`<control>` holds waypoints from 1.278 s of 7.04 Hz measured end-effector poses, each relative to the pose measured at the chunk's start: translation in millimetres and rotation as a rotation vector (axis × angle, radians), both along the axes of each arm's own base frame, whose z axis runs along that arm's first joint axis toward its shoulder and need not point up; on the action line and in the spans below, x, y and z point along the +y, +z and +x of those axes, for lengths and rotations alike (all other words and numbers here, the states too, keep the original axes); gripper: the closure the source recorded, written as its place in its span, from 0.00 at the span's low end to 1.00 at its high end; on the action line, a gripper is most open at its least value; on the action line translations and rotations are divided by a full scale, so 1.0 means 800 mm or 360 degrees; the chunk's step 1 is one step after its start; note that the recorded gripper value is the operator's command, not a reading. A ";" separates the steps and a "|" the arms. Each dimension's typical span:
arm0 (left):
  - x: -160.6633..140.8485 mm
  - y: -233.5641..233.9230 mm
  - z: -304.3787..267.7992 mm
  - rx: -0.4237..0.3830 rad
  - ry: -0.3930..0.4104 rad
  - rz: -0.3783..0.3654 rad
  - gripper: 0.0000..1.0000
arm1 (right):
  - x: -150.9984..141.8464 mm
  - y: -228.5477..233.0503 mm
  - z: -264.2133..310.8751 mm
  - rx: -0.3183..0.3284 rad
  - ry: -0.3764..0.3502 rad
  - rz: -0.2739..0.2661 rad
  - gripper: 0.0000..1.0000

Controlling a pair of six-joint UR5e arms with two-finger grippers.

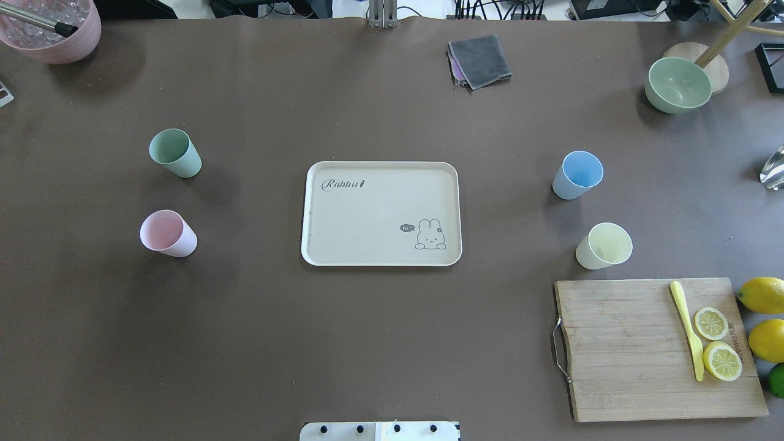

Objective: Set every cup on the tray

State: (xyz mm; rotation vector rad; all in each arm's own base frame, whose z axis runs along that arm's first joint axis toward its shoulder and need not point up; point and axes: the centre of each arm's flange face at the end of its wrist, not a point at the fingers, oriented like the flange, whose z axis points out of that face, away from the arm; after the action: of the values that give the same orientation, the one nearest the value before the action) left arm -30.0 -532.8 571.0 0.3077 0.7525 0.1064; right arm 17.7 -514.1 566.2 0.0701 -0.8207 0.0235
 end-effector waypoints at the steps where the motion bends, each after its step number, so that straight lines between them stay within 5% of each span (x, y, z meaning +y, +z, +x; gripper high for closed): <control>1: -0.003 -0.011 0.015 0.0008 0.0027 0.0051 0.02 | 0.000 -0.016 -0.001 -0.0023 0.0005 0.0028 0.00; 4: -0.012 -0.042 0.051 0.0083 -0.0006 0.0186 0.02 | -0.021 -0.071 -0.039 -0.0057 -0.0027 0.0086 0.00; 9: -0.024 -0.089 0.117 0.0239 -0.0168 -0.0014 0.02 | -0.004 -0.156 -0.164 -0.0122 -0.0041 -0.0005 0.00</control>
State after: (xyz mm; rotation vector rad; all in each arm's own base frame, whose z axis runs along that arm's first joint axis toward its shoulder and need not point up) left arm 64.0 -551.8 500.0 0.3492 0.8834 -0.0198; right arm -113.5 -517.1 441.1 0.0560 -0.8981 0.0028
